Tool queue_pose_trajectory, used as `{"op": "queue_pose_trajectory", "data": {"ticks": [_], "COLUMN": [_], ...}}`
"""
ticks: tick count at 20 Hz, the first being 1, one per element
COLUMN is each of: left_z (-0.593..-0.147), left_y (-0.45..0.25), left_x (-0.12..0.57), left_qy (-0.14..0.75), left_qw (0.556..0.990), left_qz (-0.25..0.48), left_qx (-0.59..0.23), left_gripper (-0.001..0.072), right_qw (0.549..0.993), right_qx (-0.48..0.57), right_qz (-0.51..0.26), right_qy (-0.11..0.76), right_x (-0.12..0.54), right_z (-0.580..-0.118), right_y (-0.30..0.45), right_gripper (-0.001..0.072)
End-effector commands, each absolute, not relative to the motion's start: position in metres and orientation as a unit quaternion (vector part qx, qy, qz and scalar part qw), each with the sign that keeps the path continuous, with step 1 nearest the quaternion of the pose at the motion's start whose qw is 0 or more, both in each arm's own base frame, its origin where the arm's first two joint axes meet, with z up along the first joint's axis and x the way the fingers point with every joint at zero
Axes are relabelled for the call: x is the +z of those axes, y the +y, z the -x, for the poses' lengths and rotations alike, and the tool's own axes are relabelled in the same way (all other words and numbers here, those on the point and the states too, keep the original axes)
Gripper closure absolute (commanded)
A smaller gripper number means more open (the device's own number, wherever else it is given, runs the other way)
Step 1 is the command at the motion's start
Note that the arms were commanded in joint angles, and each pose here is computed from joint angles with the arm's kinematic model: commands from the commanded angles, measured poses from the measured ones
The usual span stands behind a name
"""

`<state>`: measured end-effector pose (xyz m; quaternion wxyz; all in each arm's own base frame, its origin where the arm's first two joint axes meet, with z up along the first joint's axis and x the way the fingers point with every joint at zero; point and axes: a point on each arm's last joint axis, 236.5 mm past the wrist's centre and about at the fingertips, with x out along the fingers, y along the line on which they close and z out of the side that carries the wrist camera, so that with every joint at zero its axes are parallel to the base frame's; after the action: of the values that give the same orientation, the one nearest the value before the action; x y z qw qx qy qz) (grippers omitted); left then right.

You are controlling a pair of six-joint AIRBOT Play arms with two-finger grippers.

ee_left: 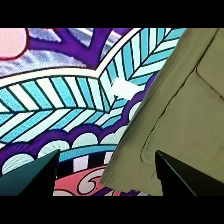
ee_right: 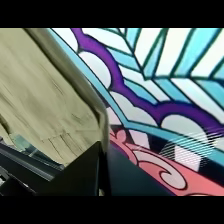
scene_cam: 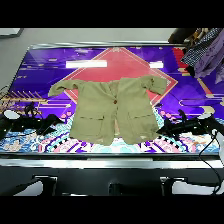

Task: Fold the clothes and pants, and hang the long-sleeved shirts on hangers.

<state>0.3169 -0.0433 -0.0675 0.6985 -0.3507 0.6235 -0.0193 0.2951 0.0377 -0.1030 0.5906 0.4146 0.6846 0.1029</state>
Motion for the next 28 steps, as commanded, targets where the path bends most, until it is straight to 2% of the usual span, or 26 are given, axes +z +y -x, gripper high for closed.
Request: {"op": "queue_pose_trajectory", "data": {"ticks": [1,15,16,17,18,21,23,26,28], "left_z": [-0.314,-0.294,-0.294,-0.294,-0.298,-0.328,-0.37,-0.443,-0.473], "left_y": [-0.05,-0.106,-0.11,-0.112,-0.115,-0.116,-0.116,-0.115,-0.113], "left_x": [-0.077,-0.106,-0.105,-0.104,-0.101,-0.071,-0.026,0.09,0.188], "left_qy": [0.637,0.695,0.694,0.694,0.69,0.662,0.618,0.5,0.401], "left_qw": [0.687,0.648,0.648,0.648,0.651,0.679,0.72,0.809,0.864], "left_qz": [0.348,0.301,0.302,0.302,0.303,0.296,0.284,0.251,0.223], "left_qx": [-0.025,-0.078,-0.082,-0.085,-0.091,-0.113,-0.138,-0.182,-0.208], "left_gripper": [0.0038,0.005,0.0237,0.0617,0.0688,0.0691,0.0693,0.0692,0.0692], "right_qw": [0.589,0.585,0.584,0.585,0.586,0.63,0.685,0.793,0.857], "right_qx": [0.11,0.119,0.129,0.144,0.157,0.191,0.22,0.243,0.259], "right_qz": [-0.431,-0.444,-0.438,-0.425,-0.416,-0.404,-0.388,-0.335,-0.293], "right_qy": [0.675,0.668,0.671,0.675,0.678,0.635,0.576,0.448,0.337], "right_x": [-0.098,-0.092,-0.091,-0.091,-0.089,-0.06,-0.005,0.12,0.231], "right_z": [-0.3,-0.305,-0.304,-0.304,-0.304,-0.341,-0.388,-0.455,-0.475], "right_y": [0.043,0.051,0.059,0.071,0.085,0.112,0.109,0.092,0.085], "right_gripper": [0.0682,0.0681,0.0682,0.0682,0.0682,0.0682,0.0683,0.0683,0.0683]}}
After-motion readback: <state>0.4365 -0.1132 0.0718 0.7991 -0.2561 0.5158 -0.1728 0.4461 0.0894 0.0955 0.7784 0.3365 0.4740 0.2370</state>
